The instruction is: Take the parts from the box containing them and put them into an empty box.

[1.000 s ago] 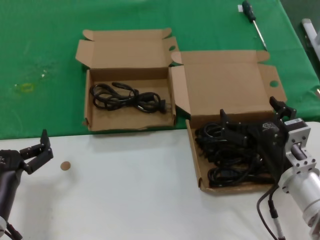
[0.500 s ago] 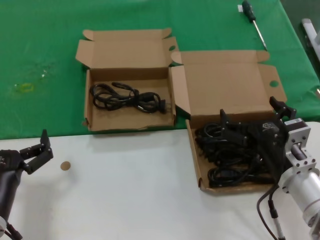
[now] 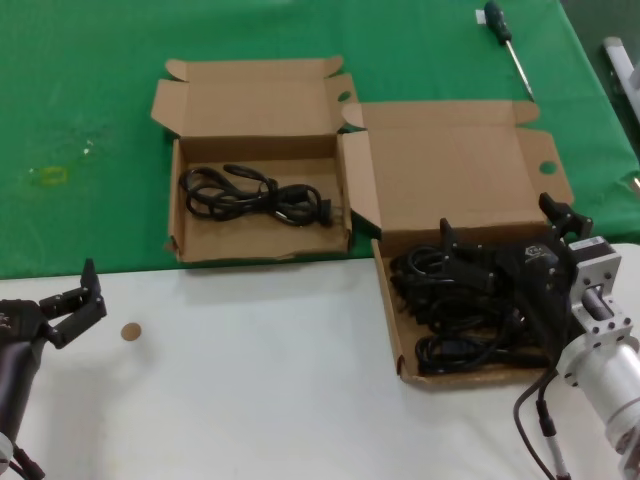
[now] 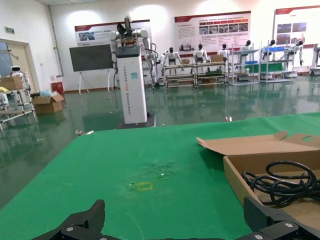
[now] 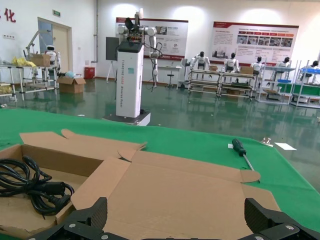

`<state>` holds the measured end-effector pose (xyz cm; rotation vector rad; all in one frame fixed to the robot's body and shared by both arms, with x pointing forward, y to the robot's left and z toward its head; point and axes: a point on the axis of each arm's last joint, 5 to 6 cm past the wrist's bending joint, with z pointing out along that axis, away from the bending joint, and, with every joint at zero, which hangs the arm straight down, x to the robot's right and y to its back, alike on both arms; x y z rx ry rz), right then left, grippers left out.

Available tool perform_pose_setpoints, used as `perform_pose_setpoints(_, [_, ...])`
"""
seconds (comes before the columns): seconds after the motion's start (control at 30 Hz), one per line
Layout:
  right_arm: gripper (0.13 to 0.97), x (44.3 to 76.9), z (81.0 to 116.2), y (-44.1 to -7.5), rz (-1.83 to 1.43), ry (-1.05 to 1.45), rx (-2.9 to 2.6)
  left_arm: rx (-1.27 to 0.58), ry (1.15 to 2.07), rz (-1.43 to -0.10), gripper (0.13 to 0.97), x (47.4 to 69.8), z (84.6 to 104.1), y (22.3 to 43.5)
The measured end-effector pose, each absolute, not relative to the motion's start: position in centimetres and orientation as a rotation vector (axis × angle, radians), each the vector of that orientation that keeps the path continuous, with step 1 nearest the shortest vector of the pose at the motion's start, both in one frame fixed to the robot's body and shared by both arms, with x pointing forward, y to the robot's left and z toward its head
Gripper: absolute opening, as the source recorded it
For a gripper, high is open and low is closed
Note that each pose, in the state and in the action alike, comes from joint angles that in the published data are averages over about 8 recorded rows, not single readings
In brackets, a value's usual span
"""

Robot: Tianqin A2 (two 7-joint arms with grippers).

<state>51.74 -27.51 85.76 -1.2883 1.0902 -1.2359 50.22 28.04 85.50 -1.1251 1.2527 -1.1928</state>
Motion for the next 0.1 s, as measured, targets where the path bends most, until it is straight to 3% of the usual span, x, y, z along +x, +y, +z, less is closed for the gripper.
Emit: perform_pose_setpoints(0.1, [0.966,51.74,85.76,-27.51,-1.236,1.090,-1.288,-1.125,1.253,-1.193,0.966,50.22,85.50,28.04])
